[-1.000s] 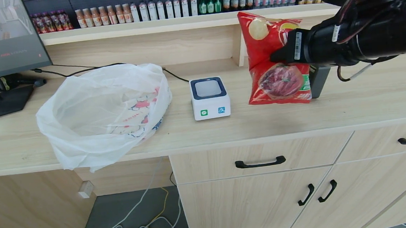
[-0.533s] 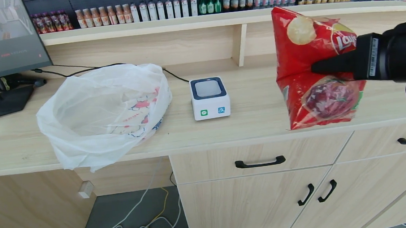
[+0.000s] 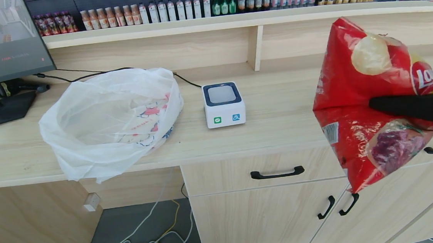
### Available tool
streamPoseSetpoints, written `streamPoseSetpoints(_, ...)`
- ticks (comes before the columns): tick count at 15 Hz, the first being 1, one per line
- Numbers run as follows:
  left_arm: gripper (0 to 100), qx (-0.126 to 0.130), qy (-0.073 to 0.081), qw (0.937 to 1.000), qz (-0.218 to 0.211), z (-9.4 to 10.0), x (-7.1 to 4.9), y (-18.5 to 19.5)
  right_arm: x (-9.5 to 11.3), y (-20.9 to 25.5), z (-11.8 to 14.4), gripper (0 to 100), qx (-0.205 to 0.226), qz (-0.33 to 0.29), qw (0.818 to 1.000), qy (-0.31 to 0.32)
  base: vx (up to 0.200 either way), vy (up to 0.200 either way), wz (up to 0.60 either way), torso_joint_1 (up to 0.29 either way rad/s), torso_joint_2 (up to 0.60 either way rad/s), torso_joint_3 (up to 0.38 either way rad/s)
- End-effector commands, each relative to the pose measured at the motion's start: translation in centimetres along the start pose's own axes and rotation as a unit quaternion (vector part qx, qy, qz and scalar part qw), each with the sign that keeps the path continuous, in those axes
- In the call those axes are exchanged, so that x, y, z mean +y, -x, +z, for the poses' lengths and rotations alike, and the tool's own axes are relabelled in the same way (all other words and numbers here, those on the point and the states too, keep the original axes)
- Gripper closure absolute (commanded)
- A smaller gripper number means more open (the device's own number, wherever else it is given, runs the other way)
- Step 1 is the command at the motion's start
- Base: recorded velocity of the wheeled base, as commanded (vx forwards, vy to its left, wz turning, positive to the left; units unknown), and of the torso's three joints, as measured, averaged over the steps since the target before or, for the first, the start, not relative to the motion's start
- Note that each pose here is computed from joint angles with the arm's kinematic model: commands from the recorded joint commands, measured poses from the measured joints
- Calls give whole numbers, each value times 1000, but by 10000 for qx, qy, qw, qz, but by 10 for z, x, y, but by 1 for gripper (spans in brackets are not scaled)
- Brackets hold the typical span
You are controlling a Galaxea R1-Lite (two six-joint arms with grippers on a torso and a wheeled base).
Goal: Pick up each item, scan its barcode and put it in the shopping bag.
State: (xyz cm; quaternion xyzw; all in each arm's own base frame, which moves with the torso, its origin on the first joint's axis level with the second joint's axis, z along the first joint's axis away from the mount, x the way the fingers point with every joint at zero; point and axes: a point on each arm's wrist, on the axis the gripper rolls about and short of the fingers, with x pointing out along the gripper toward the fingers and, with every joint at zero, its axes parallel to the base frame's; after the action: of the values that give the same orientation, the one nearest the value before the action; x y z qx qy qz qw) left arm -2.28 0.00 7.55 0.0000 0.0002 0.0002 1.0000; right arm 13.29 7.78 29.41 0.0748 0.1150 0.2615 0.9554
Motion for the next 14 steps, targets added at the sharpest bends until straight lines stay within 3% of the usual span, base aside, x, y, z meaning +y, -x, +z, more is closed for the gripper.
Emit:
streamPoseSetpoints(1,0,-2,0,10000,6,0,0,0,0,8,-8,100,-134,392,9991,23,0,0,0,0,0,0)
streamPoseSetpoints(9,0,-2,0,10000,-2,0,0,0,0,-18,-47,100,-385,2286,9726,156,0,0,0,0,0,0)
streamPoseSetpoints(11,0,-2,0,10000,-2,0,0,0,5,-27,-61,100,-144,2814,9595,-21,0,0,0,0,0,0)
streamPoseSetpoints(14,0,-2,0,10000,-10,0,0,0,14,-40,-65,100,-196,3198,9453,-616,0,0,0,0,0,0)
